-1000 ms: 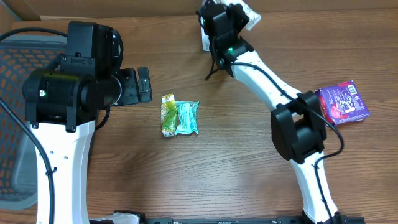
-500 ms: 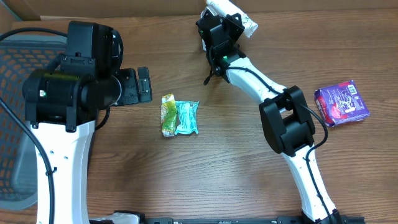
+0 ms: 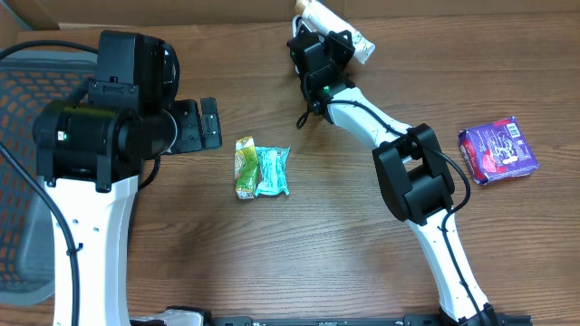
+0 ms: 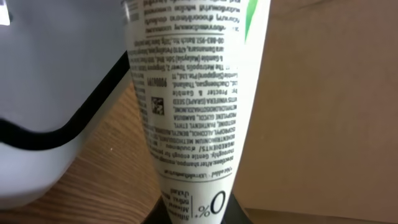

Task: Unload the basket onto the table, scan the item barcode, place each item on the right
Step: 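Hold the tube's barcode side in front of the scanner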

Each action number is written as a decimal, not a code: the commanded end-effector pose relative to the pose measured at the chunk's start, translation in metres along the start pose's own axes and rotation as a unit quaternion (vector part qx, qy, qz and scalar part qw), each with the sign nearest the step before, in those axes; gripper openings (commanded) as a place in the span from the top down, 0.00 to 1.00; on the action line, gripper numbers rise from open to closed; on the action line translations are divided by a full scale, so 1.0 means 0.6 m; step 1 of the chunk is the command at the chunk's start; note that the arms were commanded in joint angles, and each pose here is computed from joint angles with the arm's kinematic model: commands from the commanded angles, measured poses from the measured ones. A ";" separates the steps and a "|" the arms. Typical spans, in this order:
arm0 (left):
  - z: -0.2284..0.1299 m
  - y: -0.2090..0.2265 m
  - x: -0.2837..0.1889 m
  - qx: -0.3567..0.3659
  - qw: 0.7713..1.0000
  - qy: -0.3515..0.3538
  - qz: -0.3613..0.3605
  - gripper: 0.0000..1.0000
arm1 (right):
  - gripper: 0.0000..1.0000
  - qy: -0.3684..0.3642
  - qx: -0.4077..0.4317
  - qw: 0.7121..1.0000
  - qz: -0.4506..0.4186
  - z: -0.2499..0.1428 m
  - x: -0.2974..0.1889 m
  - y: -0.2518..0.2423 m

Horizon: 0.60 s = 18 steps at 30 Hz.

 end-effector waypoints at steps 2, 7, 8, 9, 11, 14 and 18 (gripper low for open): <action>0.001 0.000 -0.002 -0.007 1.000 -0.003 0.000 0.01 | 0.96 0.007 0.028 0.999 -0.015 0.000 -0.007 -0.026; 0.001 0.000 -0.002 -0.007 1.000 -0.003 0.000 0.01 | 0.96 0.002 0.018 1.000 -0.006 0.009 -0.019 -0.013; 0.001 0.000 -0.002 -0.007 1.000 -0.003 0.000 0.00 | 0.96 0.001 0.016 1.000 -0.004 0.011 -0.022 -0.010; 0.001 0.000 -0.002 -0.007 1.000 -0.003 0.000 0.00 | 0.96 0.000 0.013 1.000 -0.003 0.013 -0.026 -0.007; 0.001 0.000 -0.002 -0.007 1.000 -0.003 0.000 0.00 | 0.96 -0.002 0.012 1.000 -0.002 0.017 -0.030 -0.005; 0.001 0.000 -0.002 -0.007 1.000 -0.003 0.000 0.01 | 0.96 -0.003 0.008 1.000 -0.003 0.021 -0.036 -0.002; 0.001 0.000 -0.002 -0.007 1.000 -0.003 0.000 0.00 | 0.96 0.009 0.007 1.000 -0.013 0.015 -0.038 -0.007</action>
Point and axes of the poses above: each gripper's point midway between its finger pads, its own x axis out along the fingers, its own y axis along the line the jaws close on, z = x × y, the point moved 1 cm from there along -x, back along the fingers, and after that the axes turned 4 degrees about -x, right-handed, at the moved point
